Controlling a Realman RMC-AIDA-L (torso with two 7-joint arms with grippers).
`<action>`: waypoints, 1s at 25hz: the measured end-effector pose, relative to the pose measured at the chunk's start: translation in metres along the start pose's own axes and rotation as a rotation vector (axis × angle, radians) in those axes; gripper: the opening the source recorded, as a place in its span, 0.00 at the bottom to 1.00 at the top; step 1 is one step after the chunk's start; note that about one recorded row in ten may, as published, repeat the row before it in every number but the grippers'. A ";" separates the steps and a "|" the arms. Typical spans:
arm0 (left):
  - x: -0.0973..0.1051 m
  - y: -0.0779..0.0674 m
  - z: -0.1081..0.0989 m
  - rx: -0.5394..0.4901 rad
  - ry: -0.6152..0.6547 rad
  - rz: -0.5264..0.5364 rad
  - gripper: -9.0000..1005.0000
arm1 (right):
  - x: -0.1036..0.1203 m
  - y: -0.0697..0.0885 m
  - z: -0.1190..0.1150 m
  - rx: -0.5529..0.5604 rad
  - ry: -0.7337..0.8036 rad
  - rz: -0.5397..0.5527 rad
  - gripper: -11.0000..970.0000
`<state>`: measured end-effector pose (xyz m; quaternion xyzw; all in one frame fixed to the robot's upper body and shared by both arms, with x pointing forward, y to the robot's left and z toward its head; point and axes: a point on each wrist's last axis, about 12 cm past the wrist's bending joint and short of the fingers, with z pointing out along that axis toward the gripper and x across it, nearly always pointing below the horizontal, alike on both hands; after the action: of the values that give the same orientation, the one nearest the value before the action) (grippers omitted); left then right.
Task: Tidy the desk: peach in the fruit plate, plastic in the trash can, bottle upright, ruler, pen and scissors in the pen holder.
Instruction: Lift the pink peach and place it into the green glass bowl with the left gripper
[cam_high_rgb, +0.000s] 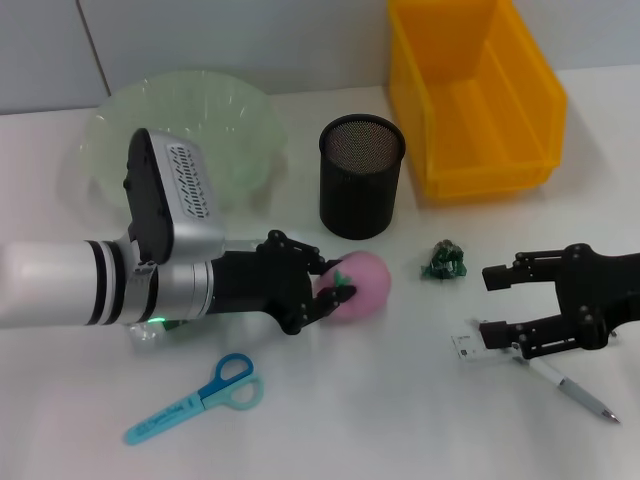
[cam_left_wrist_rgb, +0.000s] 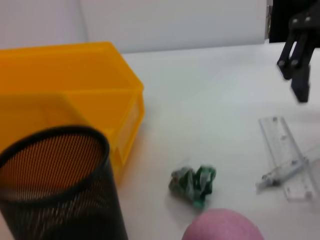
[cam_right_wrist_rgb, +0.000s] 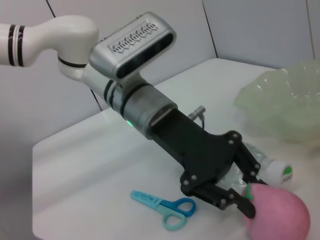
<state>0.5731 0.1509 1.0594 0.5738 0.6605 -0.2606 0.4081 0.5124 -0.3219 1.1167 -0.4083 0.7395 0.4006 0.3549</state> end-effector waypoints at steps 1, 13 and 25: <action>0.000 0.000 0.000 0.000 0.000 0.000 0.29 | 0.000 0.000 0.000 0.000 0.000 0.000 0.84; -0.026 0.002 -0.047 -0.100 -0.193 0.025 0.27 | 0.001 0.000 -0.002 0.008 -0.006 0.003 0.84; 0.000 0.072 -0.119 -0.569 -0.166 -0.042 0.30 | -0.003 0.001 0.002 -0.014 -0.008 0.004 0.84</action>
<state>0.6142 0.2624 1.1310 0.3992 0.6833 -0.1192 0.5996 0.5132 -0.3190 1.1191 -0.4079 0.7359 0.4083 0.3542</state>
